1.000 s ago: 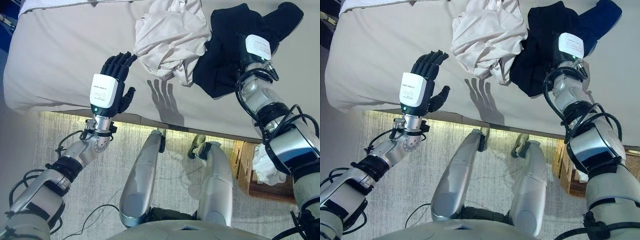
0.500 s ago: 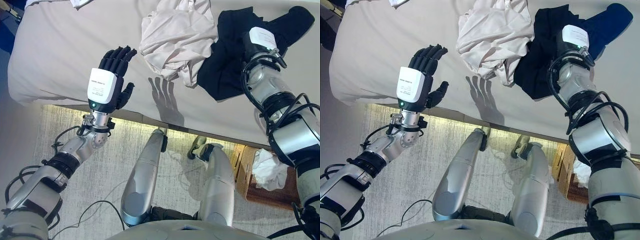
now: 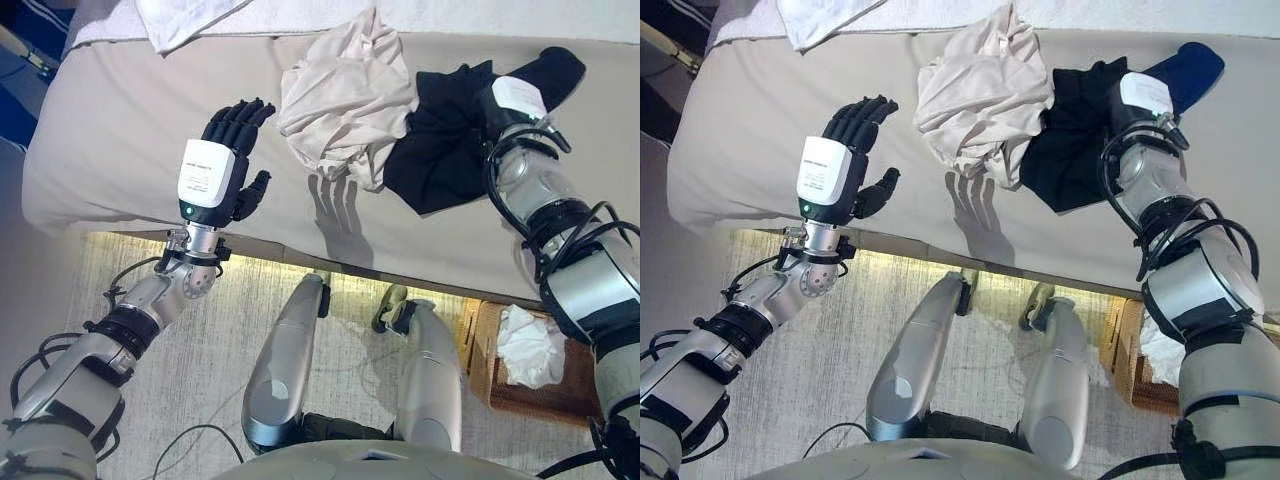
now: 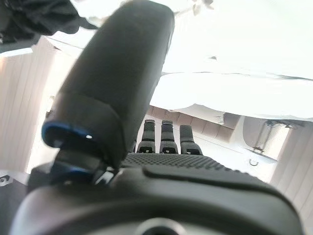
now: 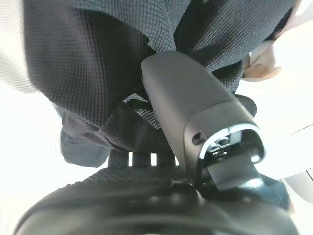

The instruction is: Pick up the clothes from the bed and place them into the basket

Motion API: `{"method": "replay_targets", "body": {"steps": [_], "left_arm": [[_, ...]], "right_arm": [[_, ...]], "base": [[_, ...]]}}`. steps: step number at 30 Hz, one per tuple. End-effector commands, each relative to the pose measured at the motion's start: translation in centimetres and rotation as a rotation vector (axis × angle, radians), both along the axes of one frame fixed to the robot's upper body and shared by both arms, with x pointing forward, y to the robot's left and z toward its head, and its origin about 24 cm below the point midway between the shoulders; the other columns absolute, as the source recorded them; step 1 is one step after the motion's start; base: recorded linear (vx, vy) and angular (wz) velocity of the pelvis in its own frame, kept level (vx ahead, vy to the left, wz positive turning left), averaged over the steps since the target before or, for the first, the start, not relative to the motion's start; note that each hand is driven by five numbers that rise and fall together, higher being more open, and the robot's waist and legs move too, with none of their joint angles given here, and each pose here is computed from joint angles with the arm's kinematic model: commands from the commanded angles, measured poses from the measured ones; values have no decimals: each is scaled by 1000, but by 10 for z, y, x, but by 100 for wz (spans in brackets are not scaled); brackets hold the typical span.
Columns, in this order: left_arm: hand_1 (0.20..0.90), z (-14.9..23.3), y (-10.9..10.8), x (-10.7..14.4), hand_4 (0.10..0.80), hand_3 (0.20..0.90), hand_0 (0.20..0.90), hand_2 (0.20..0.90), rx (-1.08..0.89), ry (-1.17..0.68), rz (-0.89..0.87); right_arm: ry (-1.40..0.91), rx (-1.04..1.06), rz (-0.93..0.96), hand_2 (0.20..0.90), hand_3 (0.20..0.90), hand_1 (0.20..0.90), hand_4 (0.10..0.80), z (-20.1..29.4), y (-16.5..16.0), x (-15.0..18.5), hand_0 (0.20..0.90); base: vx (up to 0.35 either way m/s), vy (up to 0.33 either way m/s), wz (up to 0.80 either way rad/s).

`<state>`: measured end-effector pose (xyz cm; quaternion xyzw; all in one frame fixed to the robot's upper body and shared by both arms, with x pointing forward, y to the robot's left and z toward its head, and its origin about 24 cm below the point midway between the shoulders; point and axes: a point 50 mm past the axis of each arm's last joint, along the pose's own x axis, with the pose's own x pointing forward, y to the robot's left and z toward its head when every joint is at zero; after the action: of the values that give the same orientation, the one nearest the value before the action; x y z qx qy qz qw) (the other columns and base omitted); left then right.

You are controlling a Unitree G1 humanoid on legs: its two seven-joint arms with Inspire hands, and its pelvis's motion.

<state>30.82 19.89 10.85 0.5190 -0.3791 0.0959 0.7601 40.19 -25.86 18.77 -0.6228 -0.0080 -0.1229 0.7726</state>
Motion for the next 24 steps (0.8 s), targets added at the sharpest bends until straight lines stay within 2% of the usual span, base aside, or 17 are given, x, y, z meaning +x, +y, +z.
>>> {"method": "replay_targets", "body": {"steps": [1, 12, 19, 24], "left_arm": [[900, 30, 1, -5, 800, 900, 900, 900, -127, -145, -37], [900, -10, 29, -18, 800, 900, 900, 900, -182, 26, 132], [900, -47, 42, -31, 800, 900, 900, 900, -171, 149, 205], [900, -56, 50, -38, 800, 900, 900, 900, -165, 163, 230]], "right_arm": [[-300, -13, 8, 300, 200, 300, 100, 56, -12, -9, 300], [-377, 109, -1, 300, 200, 300, 100, 34, -61, -60, 300], [-421, 112, -43, 300, 200, 300, 100, 26, -88, -96, 300], [-498, 70, -87, 300, 200, 300, 100, 36, -106, -122, 300]], "base": [[87, -35, -23], [110, -21, -31], [76, -30, -38], [-1, -18, -33]]}}
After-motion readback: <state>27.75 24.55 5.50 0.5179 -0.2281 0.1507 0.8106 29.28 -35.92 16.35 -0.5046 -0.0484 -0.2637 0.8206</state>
